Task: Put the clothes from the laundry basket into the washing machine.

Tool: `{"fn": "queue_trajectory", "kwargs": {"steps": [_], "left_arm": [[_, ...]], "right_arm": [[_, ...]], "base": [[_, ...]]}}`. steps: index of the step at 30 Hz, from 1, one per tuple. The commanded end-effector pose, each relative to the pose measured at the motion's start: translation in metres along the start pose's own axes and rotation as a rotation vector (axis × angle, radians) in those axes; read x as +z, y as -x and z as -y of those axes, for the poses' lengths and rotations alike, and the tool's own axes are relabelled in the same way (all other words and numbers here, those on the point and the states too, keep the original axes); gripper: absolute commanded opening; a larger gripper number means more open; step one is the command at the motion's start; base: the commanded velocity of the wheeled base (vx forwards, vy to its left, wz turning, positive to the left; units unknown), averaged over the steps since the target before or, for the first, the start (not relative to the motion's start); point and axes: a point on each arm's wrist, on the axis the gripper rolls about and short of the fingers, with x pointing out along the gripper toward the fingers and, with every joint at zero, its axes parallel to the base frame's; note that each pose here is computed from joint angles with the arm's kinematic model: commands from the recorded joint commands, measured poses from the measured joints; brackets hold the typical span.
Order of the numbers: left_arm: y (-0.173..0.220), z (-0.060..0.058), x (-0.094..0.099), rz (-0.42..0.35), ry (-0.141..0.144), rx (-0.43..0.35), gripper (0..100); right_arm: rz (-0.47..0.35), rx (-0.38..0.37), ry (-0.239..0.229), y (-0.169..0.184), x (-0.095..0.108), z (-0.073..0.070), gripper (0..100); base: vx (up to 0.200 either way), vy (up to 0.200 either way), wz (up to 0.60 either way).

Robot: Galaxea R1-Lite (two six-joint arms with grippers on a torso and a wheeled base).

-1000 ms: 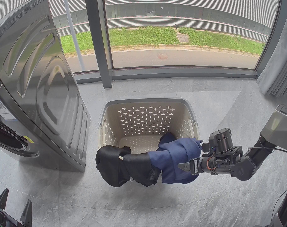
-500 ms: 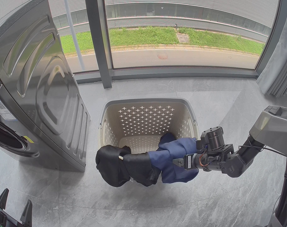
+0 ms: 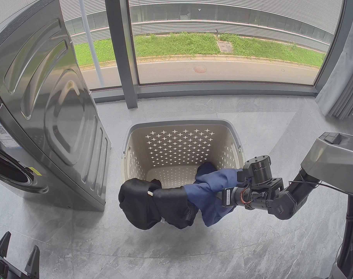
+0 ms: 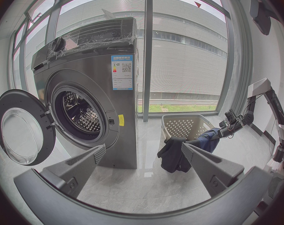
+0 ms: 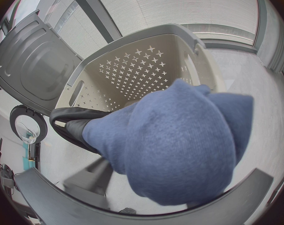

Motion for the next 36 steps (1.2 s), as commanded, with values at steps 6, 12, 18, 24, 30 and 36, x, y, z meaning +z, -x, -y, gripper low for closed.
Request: {"fn": "queue_trajectory", "kwargs": {"steps": [6,12,18,24,30,36], "left_arm": [[0.000,0.000,-0.004,-0.003,0.000,0.000,100],[0.000,0.000,-0.004,-0.003,0.000,0.000,100],[0.000,0.000,-0.004,-0.003,0.000,0.000,100],[0.000,0.000,-0.004,-0.003,0.000,0.000,100],[0.000,0.000,-0.004,-0.003,0.000,0.000,100],[0.000,0.000,-0.004,-0.003,0.002,0.000,100]], "right_arm": [[-0.020,0.001,-0.021,0.008,-0.006,-0.002,0],[0.055,0.034,-0.014,0.056,0.011,-0.010,0],[0.168,0.085,-0.008,0.106,0.032,-0.021,0],[0.265,0.134,0.002,0.150,0.038,-0.027,0],[0.351,0.182,0.010,0.187,0.043,-0.030,0],[0.462,0.262,0.034,0.235,0.041,-0.036,0]], "base": [[0.000,0.000,0.00],[0.000,0.000,0.00],[0.000,0.000,0.00],[0.000,0.000,0.00],[0.000,0.000,0.00],[0.000,0.000,0.00]]}}
